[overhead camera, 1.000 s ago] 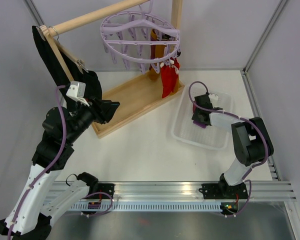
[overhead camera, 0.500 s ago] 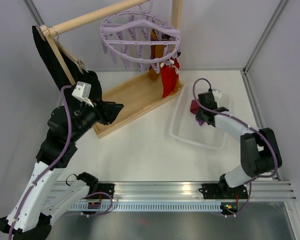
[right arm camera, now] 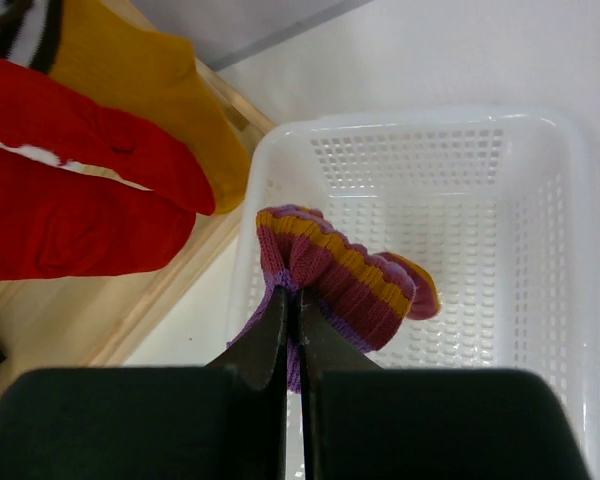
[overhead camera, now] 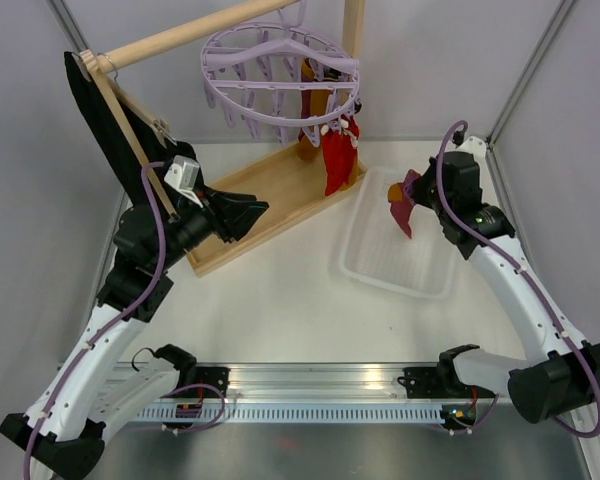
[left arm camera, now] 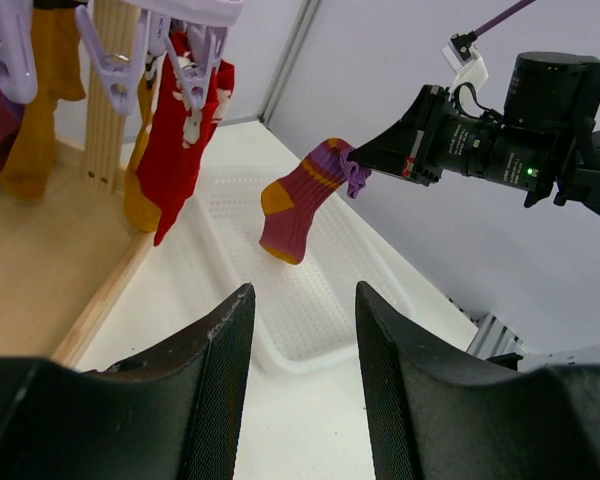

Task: Clip the socks to the hanger
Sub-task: Pick up the sock from the bin.

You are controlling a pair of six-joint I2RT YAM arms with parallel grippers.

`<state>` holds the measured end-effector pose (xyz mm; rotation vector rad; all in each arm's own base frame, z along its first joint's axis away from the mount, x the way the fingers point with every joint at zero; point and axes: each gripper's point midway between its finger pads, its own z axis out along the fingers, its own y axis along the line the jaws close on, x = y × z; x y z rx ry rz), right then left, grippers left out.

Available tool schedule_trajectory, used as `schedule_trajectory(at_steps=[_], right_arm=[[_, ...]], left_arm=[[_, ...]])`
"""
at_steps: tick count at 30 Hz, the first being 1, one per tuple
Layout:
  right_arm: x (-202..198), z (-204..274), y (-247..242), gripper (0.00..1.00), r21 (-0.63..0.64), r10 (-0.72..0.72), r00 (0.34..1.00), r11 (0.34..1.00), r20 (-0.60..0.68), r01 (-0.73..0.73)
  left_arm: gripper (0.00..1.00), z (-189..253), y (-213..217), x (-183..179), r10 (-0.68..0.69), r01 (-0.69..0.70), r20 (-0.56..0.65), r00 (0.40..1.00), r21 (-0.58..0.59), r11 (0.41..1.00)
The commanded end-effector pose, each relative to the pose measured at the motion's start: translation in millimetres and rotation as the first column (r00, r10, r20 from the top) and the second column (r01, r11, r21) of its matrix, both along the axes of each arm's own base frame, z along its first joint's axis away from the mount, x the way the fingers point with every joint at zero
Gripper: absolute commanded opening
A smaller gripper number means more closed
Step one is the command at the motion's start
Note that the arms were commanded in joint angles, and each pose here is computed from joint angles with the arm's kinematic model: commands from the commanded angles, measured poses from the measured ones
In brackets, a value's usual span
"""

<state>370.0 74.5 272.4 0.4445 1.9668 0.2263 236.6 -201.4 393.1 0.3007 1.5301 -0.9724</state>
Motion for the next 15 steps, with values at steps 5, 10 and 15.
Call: schedule_trajectory(at_steps=[5,10,15], right_arm=[[-15,56,10,0.0,0.026,0.084,0.993,0.996,0.081,-0.086],[-19,63,13,0.0,0.027,0.115,0.989,0.993,0.088,-0.118],[-19,46,17,0.0,0.029,0.132,0.99,0.991,0.057,-0.134]], left_arm=[[0.5,28,-21,-5,-0.094,0.101,0.105,0.99,-0.061,0.993],[0.5,23,-36,-2,-0.135,0.14,0.103,0.985,-0.041,0.989],[0.5,19,-46,-1,-0.147,0.15,0.097,0.984,-0.031,0.988]])
